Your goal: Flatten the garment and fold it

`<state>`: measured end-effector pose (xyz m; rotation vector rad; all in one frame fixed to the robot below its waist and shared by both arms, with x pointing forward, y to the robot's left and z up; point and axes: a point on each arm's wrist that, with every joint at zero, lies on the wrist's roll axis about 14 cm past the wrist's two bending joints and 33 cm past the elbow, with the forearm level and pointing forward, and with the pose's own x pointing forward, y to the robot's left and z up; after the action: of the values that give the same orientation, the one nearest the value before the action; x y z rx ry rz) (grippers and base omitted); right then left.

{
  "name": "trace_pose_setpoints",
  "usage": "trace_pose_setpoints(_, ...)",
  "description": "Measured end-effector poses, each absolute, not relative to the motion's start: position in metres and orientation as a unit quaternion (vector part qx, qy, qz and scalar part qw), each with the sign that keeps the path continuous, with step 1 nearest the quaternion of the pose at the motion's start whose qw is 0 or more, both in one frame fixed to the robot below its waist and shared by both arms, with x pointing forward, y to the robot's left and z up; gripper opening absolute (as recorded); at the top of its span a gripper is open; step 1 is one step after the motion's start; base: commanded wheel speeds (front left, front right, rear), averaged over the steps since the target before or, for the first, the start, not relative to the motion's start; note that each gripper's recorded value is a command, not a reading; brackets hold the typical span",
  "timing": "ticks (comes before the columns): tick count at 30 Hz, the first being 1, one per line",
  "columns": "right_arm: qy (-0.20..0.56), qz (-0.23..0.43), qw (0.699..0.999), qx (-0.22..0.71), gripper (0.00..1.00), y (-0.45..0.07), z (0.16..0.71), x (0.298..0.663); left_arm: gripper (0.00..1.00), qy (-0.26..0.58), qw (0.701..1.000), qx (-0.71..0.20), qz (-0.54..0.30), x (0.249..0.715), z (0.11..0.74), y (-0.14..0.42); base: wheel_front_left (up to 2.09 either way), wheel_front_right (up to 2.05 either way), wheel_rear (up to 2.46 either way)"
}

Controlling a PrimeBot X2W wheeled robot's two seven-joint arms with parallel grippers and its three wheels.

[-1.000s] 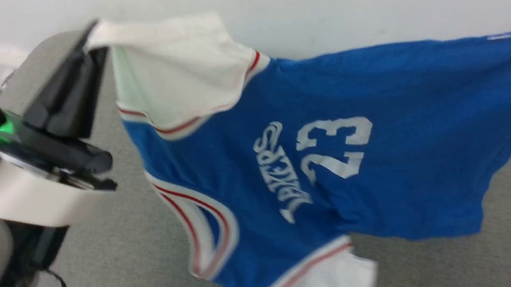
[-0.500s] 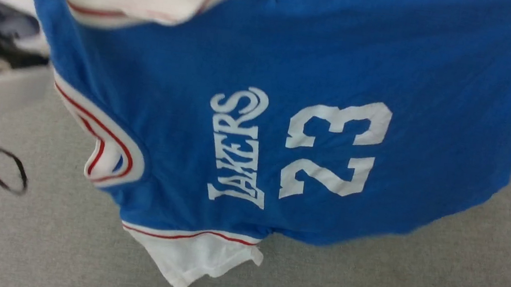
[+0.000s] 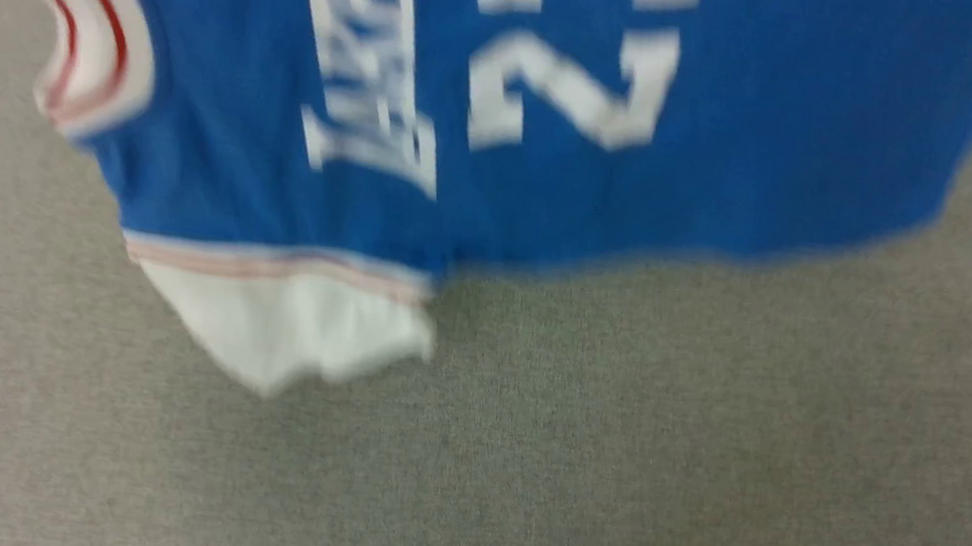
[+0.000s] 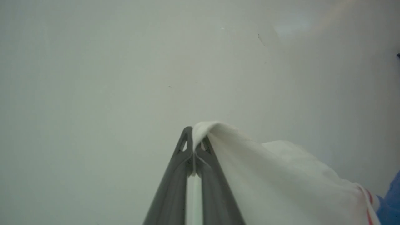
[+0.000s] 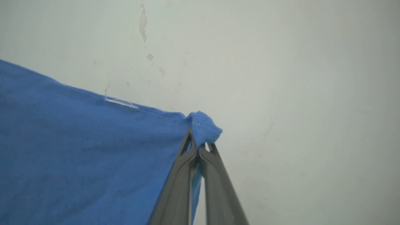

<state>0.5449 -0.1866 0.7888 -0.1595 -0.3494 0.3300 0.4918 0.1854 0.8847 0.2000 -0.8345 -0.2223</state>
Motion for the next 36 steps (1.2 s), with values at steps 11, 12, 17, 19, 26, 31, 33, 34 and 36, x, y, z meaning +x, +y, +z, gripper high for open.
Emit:
trace_pose_setpoints(11, -0.199, 0.147, 0.965, -0.086, 0.0, -0.186, 0.761, 0.638, 0.0, -0.402, 0.909, 0.086, -0.077, 0.596, 0.858, 0.194, 0.0, 0.0, 0.0)
trace_pose_setpoints(12, -0.199, 0.147, 0.965, -0.087, 0.0, -0.185, 0.757, 0.644, 0.0, -0.406, 0.907, 0.084, -0.075, 0.601, 0.856, 0.195, 0.0, 0.0, 0.0)
trace_pose_setpoints(17, -0.187, 0.153, 0.968, -0.074, 0.0, -0.178, 0.718, 0.673, 0.0, -0.387, 0.915, 0.079, -0.082, 0.632, 0.819, 0.191, 0.0, 0.0, 0.0)
trace_pose_setpoints(19, -0.174, 0.16, 0.969, -0.072, 0.0, -0.173, 0.699, 0.68, 0.0, -0.369, 0.922, 0.075, -0.087, 0.642, 0.799, 0.189, 0.0, 0.0, 0.0)
trace_pose_setpoints(26, -0.117, 0.183, 0.975, -0.041, 0.0, -0.157, 0.625, 0.682, 0.0, -0.273, 0.954, 0.057, -0.107, 0.643, 0.703, 0.181, 0.0, 0.0, 0.0)
trace_pose_setpoints(31, -0.053, 0.2, 0.978, -0.02, 0.0, -0.148, 0.566, 0.654, 0.0, -0.191, 0.974, 0.015, -0.118, 0.61, 0.627, 0.173, 0.0, 0.0, 0.0)
trace_pose_setpoints(33, -0.026, 0.207, 0.978, -0.013, 0.0, -0.146, 0.545, 0.637, 0.0, -0.16, 0.98, 0.006, -0.118, 0.589, 0.6, 0.172, 0.0, 0.0, 0.0)
trace_pose_setpoints(34, -0.012, 0.209, 0.978, -0.01, 0.0, -0.145, 0.534, 0.627, 0.0, -0.144, 0.983, 0.002, -0.117, 0.576, 0.587, 0.171, 0.0, 0.0, 0.0)
trace_pose_setpoints(36, 0.017, 0.214, 0.977, -0.008, 0.0, -0.146, 0.513, 0.607, 0.0, -0.11, 0.987, -0.003, -0.119, 0.551, 0.562, 0.17, 0.0, 0.0, 0.0)
